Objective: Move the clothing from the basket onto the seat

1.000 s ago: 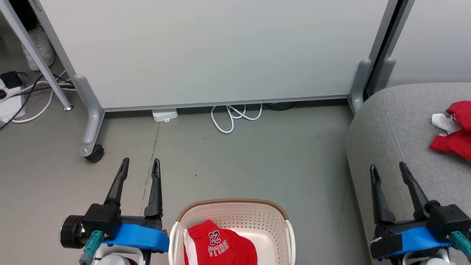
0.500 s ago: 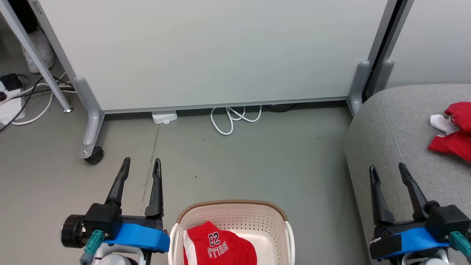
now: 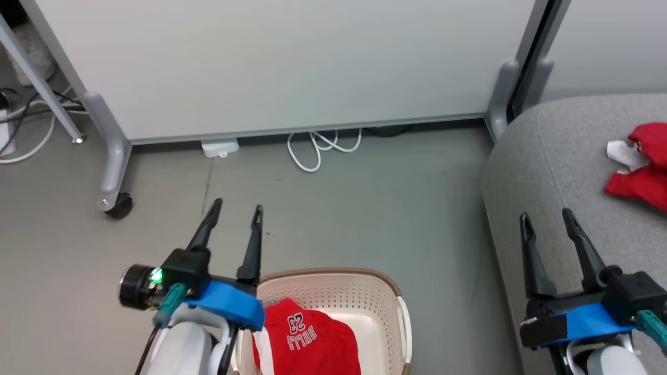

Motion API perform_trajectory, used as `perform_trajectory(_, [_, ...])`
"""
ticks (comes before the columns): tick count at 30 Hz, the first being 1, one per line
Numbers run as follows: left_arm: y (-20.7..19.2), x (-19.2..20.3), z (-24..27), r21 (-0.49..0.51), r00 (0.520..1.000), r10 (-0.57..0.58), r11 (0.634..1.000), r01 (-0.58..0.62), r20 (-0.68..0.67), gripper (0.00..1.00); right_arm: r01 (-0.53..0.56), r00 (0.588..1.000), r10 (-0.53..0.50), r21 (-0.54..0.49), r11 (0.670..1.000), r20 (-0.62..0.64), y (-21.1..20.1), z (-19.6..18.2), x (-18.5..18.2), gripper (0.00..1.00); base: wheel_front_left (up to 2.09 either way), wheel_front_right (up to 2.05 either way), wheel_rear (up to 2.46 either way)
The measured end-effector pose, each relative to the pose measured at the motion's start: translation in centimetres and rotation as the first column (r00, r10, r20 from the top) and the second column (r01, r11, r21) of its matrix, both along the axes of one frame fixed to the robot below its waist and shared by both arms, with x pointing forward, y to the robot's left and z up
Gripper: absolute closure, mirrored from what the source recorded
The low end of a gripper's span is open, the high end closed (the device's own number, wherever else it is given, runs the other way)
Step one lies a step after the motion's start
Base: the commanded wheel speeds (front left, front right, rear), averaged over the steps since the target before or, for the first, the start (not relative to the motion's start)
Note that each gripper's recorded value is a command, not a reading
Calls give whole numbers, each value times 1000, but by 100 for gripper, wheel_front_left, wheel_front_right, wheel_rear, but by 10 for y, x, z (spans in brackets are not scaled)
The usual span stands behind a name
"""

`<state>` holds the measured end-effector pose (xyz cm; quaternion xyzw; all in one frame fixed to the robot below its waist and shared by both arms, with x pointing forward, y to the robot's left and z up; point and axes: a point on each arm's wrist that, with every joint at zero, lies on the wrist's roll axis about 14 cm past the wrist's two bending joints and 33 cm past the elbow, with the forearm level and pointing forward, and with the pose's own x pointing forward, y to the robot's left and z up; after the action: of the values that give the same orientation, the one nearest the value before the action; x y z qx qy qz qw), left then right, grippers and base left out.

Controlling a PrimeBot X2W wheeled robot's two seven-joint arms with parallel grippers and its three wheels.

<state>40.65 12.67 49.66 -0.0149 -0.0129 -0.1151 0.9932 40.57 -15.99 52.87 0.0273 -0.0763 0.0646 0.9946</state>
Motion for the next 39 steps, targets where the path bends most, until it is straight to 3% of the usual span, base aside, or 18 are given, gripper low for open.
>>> perform_trajectory(6, [-40,18,-35,31,985,-133,990,137,-108,0,9,1000,-8,-12,1000,4,-6,-1,15,0,0,0,0])
perform_trajectory(14, [-68,30,-105,83,917,-248,954,287,-312,0,20,1000,-20,-27,999,4,-14,-7,42,0,0,0,0])
perform_trajectory(15, [-74,29,-130,103,881,-273,936,335,-386,0,25,1000,-25,-30,999,-6,-18,-13,50,0,0,0,0])
perform_trajectory(16, [-74,29,-130,103,881,-273,936,335,-386,0,25,1000,-25,-30,999,-6,-18,-13,50,0,0,0,0])
perform_trajectory(24, [-94,29,-210,121,738,-329,867,483,-589,0,41,997,-44,-45,998,-60,-27,-47,80,0,0,0,0])
perform_trajectory(26, [-94,23,-233,129,679,-320,843,523,-660,0,43,996,-47,-49,998,-73,-29,-56,87,0,0,0,0])
perform_trajectory(27, [-94,14,-255,127,617,-310,819,560,-723,0,45,995,-49,-53,998,-87,-31,-66,93,0,0,0,0])
perform_trajectory(28, [-94,14,-255,127,617,-310,819,560,-723,0,45,995,-49,-53,998,-87,-31,-66,93,0,0,0,0])
perform_trajectory(29, [-94,9,-273,126,564,-301,794,595,-769,0,45,994,-50,-57,997,-99,-32,-76,100,0,0,0,0])
perform_trajectory(35, [-91,-13,-322,103,409,-257,728,678,-876,0,36,991,-44,-65,997,-129,-31,-104,118,0,0,0,0])
perform_trajectory(39, [-93,-21,-347,71,336,-245,706,705,-909,0,36,989,-46,-73,997,-139,-32,-120,127,0,0,0,0])
